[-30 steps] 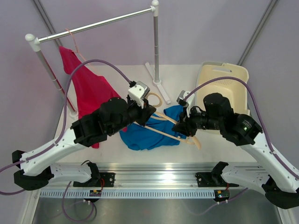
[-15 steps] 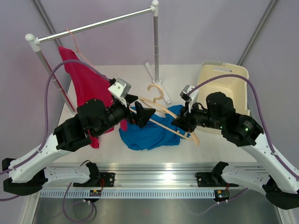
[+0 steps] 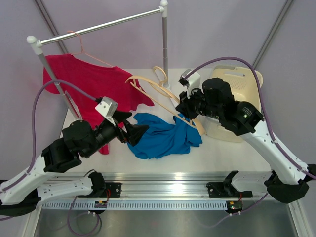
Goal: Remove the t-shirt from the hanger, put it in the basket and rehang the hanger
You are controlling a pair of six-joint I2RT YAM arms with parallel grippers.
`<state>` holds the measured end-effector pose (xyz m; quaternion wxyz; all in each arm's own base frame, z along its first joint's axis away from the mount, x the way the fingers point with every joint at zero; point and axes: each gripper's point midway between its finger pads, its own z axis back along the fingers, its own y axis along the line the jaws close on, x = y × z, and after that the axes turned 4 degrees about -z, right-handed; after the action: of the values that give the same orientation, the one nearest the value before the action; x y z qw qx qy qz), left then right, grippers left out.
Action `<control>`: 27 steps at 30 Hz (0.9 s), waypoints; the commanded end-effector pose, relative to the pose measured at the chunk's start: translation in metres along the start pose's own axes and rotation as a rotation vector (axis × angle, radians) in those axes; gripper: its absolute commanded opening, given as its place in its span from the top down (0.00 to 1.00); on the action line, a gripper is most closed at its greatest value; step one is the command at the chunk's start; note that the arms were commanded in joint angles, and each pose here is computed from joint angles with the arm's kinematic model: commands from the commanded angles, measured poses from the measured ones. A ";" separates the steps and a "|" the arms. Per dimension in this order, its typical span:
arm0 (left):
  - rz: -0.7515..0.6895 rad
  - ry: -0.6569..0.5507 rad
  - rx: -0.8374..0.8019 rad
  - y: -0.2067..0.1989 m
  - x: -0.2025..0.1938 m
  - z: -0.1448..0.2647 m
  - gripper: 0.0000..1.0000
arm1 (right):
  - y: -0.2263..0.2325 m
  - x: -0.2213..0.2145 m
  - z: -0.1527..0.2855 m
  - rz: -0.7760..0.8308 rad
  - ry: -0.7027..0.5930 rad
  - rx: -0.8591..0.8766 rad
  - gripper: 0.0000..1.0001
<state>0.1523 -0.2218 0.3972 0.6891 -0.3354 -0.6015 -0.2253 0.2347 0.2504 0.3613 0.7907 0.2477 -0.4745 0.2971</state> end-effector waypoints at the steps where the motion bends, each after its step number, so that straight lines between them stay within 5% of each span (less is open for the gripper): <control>1: 0.014 -0.022 0.053 0.013 -0.002 0.009 0.01 | -0.002 0.031 0.019 0.050 -0.104 -0.024 1.00; 10: 0.068 0.010 0.051 0.016 -0.034 0.010 0.01 | 0.001 0.076 0.051 -0.018 -0.309 -0.029 1.00; 27: 0.106 -0.025 0.039 0.013 -0.076 -0.023 0.01 | -0.042 0.111 -0.036 0.002 -0.241 -0.278 1.00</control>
<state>0.1584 -0.2323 0.2972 0.7323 -0.3251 -0.5627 -0.2034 0.3137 0.2759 0.3963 0.7891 0.1844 -0.5430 0.2201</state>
